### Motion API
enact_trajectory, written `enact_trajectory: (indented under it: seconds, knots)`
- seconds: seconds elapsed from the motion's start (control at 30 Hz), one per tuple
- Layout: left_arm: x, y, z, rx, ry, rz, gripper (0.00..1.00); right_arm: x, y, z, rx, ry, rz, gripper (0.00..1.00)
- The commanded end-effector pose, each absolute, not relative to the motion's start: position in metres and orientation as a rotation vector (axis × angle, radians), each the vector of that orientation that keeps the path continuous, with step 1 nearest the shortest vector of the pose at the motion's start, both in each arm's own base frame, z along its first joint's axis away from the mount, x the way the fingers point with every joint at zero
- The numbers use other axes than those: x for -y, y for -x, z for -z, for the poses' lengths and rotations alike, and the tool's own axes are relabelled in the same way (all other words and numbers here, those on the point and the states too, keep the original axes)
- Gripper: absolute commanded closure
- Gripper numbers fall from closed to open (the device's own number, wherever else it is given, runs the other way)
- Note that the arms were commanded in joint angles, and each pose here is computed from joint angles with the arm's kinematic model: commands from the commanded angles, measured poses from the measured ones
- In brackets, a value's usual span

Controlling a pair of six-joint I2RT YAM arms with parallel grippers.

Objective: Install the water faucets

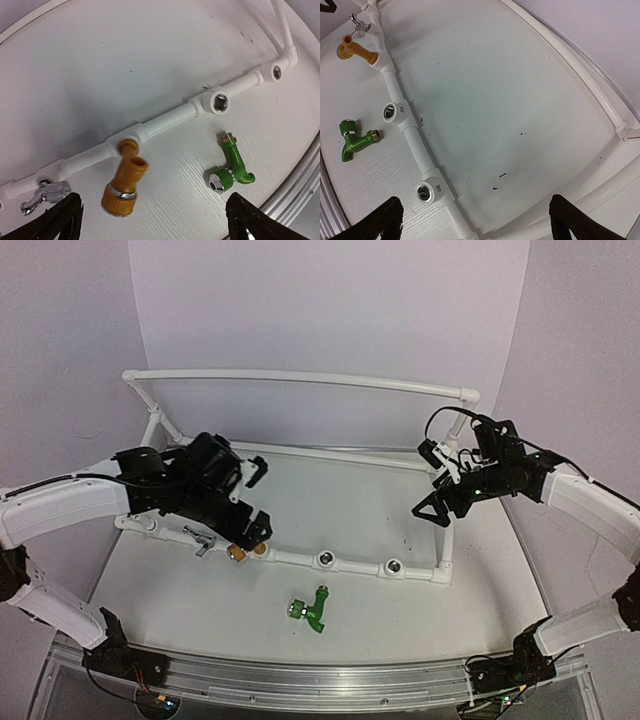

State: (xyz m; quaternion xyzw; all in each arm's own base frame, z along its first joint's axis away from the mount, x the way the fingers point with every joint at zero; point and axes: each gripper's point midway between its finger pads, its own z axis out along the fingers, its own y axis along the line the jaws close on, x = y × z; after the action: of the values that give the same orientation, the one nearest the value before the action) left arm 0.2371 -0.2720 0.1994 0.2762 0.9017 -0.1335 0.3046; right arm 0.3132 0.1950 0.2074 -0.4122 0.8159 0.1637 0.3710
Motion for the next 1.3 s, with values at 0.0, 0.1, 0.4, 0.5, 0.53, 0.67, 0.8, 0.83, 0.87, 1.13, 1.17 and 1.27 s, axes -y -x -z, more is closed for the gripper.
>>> enact_trajectory:
  seconds: [0.0, 0.1, 0.4, 0.5, 0.53, 0.67, 0.8, 0.83, 0.87, 1.13, 1.17, 1.27]
  knots:
    - [0.298, -0.211, -0.162, -2.400, -1.084, 0.115, 0.00, -0.194, -0.303, -0.226, -2.041, 1.062, -0.415, 0.02]
    - [0.315, -0.191, -0.142, -2.372, -1.268, 0.090, 0.00, -0.193, -0.291, -0.237, -1.989, 1.078, -0.432, 0.02]
    - [0.354, -0.148, -0.132, -2.118, -1.654, 0.374, 0.00, -0.185, -0.281, -0.232, -2.031, 1.093, -0.409, 0.02]
    - [0.357, -0.144, -0.122, -2.050, -1.738, 0.330, 0.02, -0.185, -0.275, -0.228, -2.051, 1.108, -0.424, 0.02]
    - [0.356, -0.144, -0.116, -2.043, -1.766, 0.301, 0.03, -0.184, -0.273, -0.229, -2.052, 1.108, -0.428, 0.02]
    - [0.355, -0.141, -0.101, -2.018, -1.859, 0.200, 0.10, -0.180, -0.268, -0.238, -2.040, 1.086, -0.416, 0.02]
    - [0.362, -0.139, -0.097, -1.949, -1.892, 0.217, 0.12, -0.174, -0.258, -0.240, -2.041, 1.086, -0.400, 0.02]
    - [0.364, -0.138, -0.096, -1.930, -1.897, 0.222, 0.12, -0.172, -0.256, -0.239, -2.041, 1.089, -0.393, 0.02]
    - [0.365, -0.138, -0.095, -1.910, -1.904, 0.225, 0.12, -0.170, -0.254, -0.239, -2.040, 1.091, -0.383, 0.02]
    - [0.368, -0.139, -0.067, -1.839, -2.004, 0.184, 0.15, -0.164, -0.248, -0.241, -2.027, 1.102, -0.341, 0.02]
    - [0.369, -0.140, -0.064, -1.838, -2.013, 0.181, 0.16, -0.163, -0.247, -0.240, -2.030, 1.106, -0.339, 0.02]
    - [0.373, -0.140, -0.055, -1.824, -2.034, 0.181, 0.17, -0.162, -0.243, -0.237, -2.029, 1.121, -0.336, 0.02]
